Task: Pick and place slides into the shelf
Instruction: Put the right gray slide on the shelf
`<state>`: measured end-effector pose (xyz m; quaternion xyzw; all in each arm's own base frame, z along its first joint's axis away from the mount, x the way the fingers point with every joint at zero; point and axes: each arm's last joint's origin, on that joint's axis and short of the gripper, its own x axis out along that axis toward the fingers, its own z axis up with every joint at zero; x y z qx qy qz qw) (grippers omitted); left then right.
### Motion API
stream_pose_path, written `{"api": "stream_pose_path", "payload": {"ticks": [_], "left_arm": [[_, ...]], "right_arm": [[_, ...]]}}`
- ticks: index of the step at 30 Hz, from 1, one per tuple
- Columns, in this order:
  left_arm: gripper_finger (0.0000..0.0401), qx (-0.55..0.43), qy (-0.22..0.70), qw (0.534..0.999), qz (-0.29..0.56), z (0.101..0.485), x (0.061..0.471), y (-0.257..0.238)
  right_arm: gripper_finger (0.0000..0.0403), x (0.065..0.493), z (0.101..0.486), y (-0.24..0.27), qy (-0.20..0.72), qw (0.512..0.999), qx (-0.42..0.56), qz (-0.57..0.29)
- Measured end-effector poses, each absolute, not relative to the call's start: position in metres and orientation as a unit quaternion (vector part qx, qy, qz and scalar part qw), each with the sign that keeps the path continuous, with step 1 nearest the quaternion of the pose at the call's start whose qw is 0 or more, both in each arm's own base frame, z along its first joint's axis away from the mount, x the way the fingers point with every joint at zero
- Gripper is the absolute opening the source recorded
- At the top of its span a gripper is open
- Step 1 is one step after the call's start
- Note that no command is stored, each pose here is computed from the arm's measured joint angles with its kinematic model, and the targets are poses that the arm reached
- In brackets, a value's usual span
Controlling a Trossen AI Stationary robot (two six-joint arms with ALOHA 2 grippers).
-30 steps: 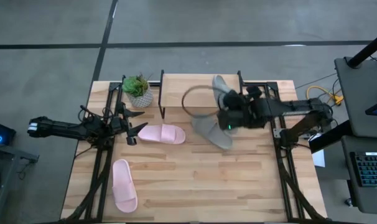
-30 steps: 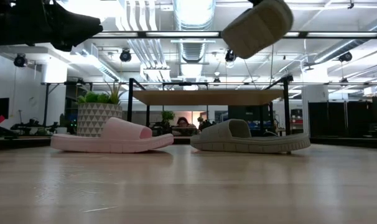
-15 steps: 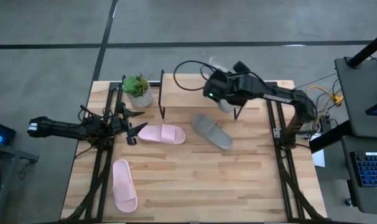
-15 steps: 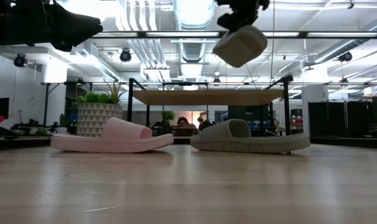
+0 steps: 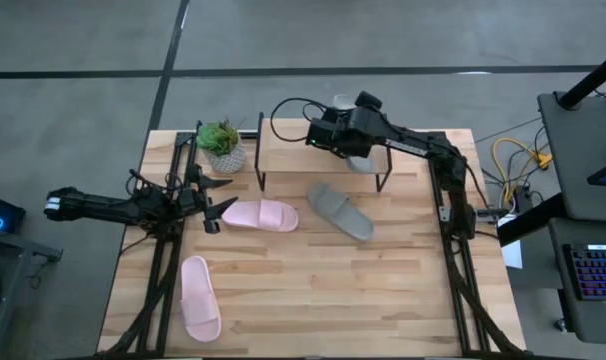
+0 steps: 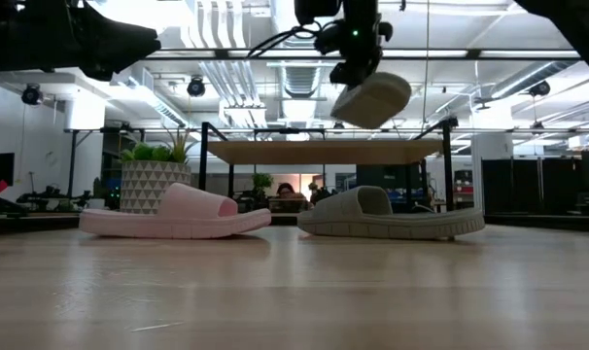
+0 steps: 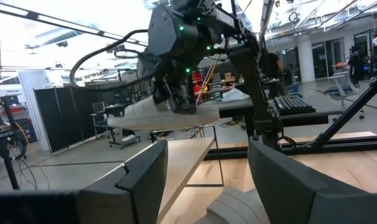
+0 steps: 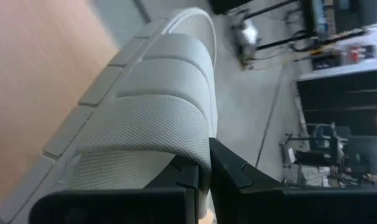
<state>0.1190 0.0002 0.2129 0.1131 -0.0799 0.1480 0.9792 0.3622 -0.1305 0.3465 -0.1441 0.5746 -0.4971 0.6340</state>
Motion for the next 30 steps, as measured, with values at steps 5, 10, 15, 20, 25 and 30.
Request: {"api": "stream_pose_path", "payload": {"ticks": [5, 10, 15, 20, 25, 30], "left_arm": [[0.0208, 0.112, -0.078, 0.978, 0.157, 0.213, 0.119, 0.001], [0.0208, 0.112, -0.075, 0.978, 0.159, 0.212, 0.119, 0.001], [0.0208, 0.113, -0.074, 0.978, 0.160, 0.212, 0.119, 0.001], [0.0208, 0.113, -0.074, 0.978, 0.161, 0.212, 0.119, 0.001], [0.0208, 0.113, -0.074, 0.978, 0.160, 0.212, 0.119, 0.001], [0.0208, 0.113, -0.074, 0.978, 0.160, 0.212, 0.119, 0.001]], "right_arm": [[0.0012, 0.362, 0.335, -0.142, 0.596, 0.617, -0.142, -0.495], [0.0012, 0.359, 0.327, -0.150, 0.606, 0.602, -0.143, -0.500], [0.0012, 0.355, 0.321, -0.156, 0.611, 0.586, -0.147, -0.512], [0.0012, 0.353, 0.312, -0.161, 0.623, 0.574, -0.147, -0.511], [0.0012, 0.351, 0.306, -0.163, 0.633, 0.565, -0.148, -0.508], [0.0012, 0.348, 0.294, -0.165, 0.651, 0.550, -0.152, -0.501]]}}
